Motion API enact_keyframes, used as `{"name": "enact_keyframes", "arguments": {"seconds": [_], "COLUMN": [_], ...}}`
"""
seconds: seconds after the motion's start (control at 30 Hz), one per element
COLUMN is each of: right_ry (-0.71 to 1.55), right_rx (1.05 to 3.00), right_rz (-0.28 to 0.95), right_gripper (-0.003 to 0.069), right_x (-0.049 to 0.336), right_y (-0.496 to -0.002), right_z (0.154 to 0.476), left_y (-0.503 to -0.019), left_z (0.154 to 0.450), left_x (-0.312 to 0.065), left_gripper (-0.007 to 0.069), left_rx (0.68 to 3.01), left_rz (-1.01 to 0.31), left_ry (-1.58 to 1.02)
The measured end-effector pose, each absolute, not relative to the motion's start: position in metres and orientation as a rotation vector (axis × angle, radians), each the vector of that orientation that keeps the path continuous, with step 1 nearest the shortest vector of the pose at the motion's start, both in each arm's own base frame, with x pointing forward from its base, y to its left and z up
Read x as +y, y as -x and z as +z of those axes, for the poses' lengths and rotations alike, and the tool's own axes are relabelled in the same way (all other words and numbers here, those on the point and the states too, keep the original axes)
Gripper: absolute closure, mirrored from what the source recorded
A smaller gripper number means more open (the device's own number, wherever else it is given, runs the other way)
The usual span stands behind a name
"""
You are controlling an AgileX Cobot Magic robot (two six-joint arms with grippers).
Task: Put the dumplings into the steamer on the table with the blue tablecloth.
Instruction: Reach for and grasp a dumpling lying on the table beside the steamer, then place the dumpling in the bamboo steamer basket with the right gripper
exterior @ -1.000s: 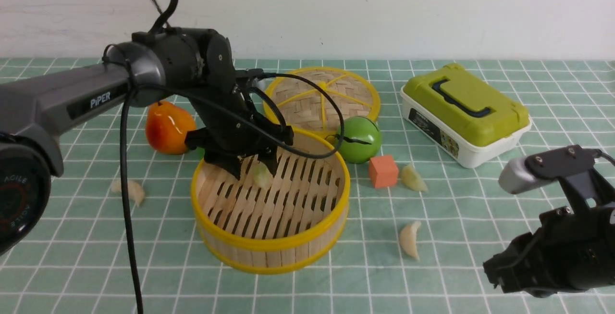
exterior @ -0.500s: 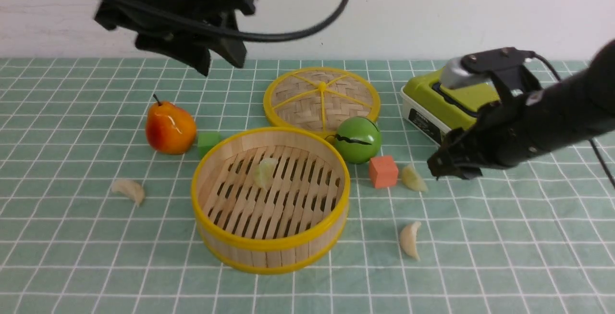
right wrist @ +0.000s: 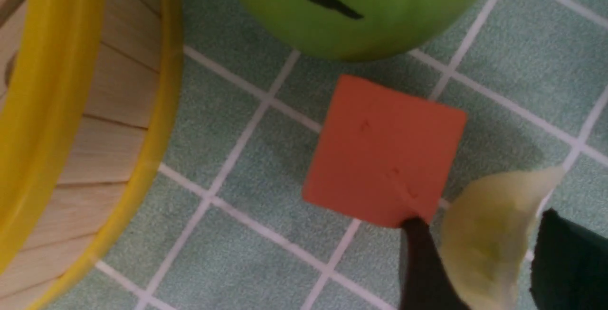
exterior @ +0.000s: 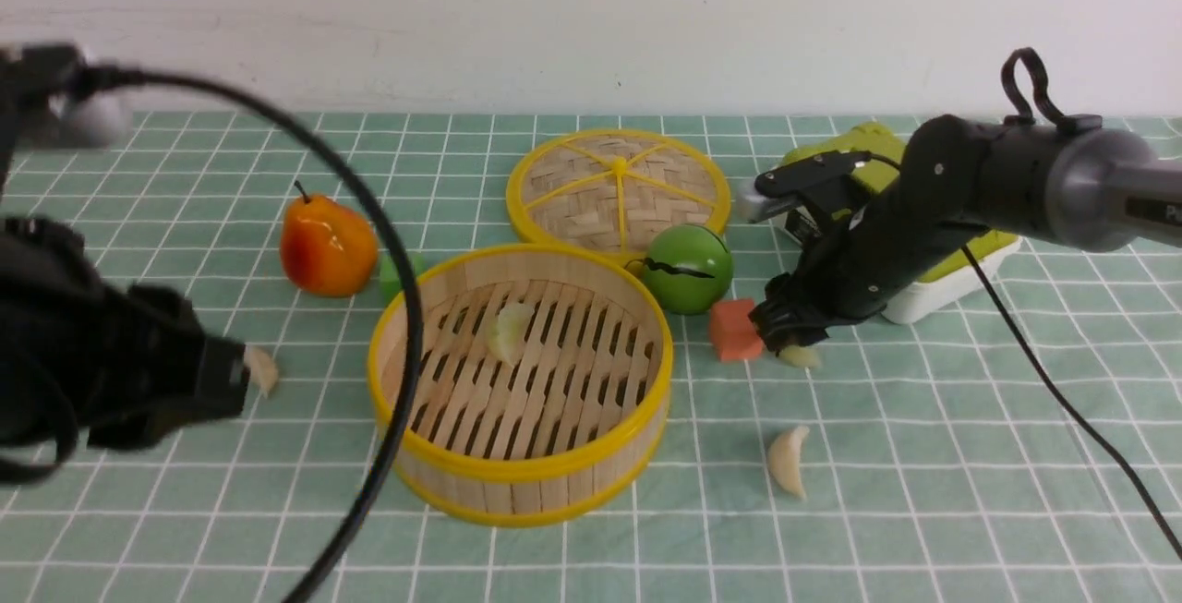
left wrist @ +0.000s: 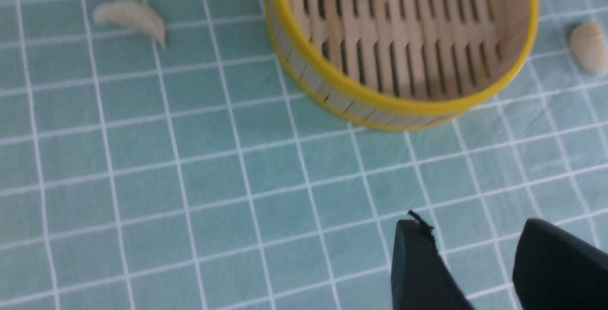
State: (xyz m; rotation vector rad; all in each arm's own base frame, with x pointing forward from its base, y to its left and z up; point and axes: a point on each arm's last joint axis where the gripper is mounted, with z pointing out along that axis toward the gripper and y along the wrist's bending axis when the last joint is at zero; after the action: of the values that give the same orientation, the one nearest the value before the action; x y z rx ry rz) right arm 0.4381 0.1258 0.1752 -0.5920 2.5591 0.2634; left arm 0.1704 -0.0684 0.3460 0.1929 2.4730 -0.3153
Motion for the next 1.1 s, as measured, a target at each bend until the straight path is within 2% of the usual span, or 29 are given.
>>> {"name": "enact_keyframes", "arguments": {"seconds": [0.03, 0.13, 0.2, 0.33, 0.53, 0.87, 0.97, 1.1], "right_ry": [0.592, 0.599, 0.597, 0.621, 0.643, 0.573, 0.521, 0.430], "right_rx": [2.558, 2.560, 2.561, 2.555, 2.558, 2.496, 2.472, 2.404], "right_rz": [0.264, 0.253, 0.250, 0.228, 0.220, 0.275, 0.345, 0.537], "right_gripper": [0.0369, 0.0489, 0.0565, 0.0661, 0.0671, 0.0671, 0.0671, 0.0669], "right_x": [0.126, 0.125, 0.123, 0.122, 0.121, 0.121, 0.124, 0.139], "right_y": [-0.438, -0.439, -0.440, -0.439, -0.434, -0.421, -0.418, -0.410], "right_z": [0.176, 0.174, 0.174, 0.179, 0.190, 0.238, 0.251, 0.272], "left_y": [-0.169, -0.169, -0.169, -0.170, -0.171, -0.172, -0.172, -0.172], "left_z": [0.342, 0.327, 0.326, 0.327, 0.328, 0.328, 0.328, 0.329], "left_x": [-0.068, -0.067, -0.067, -0.068, -0.068, -0.067, -0.067, -0.067], "left_gripper": [0.0348, 0.0371, 0.0385, 0.0399, 0.0400, 0.0400, 0.0398, 0.0398], "left_rx": [2.487, 2.532, 2.530, 2.504, 2.492, 2.490, 2.491, 2.483], "left_rz": [-0.310, -0.296, -0.297, -0.300, -0.297, -0.296, -0.296, -0.306], "left_ry": [-0.192, -0.186, -0.184, -0.182, -0.183, -0.164, -0.162, -0.141]}}
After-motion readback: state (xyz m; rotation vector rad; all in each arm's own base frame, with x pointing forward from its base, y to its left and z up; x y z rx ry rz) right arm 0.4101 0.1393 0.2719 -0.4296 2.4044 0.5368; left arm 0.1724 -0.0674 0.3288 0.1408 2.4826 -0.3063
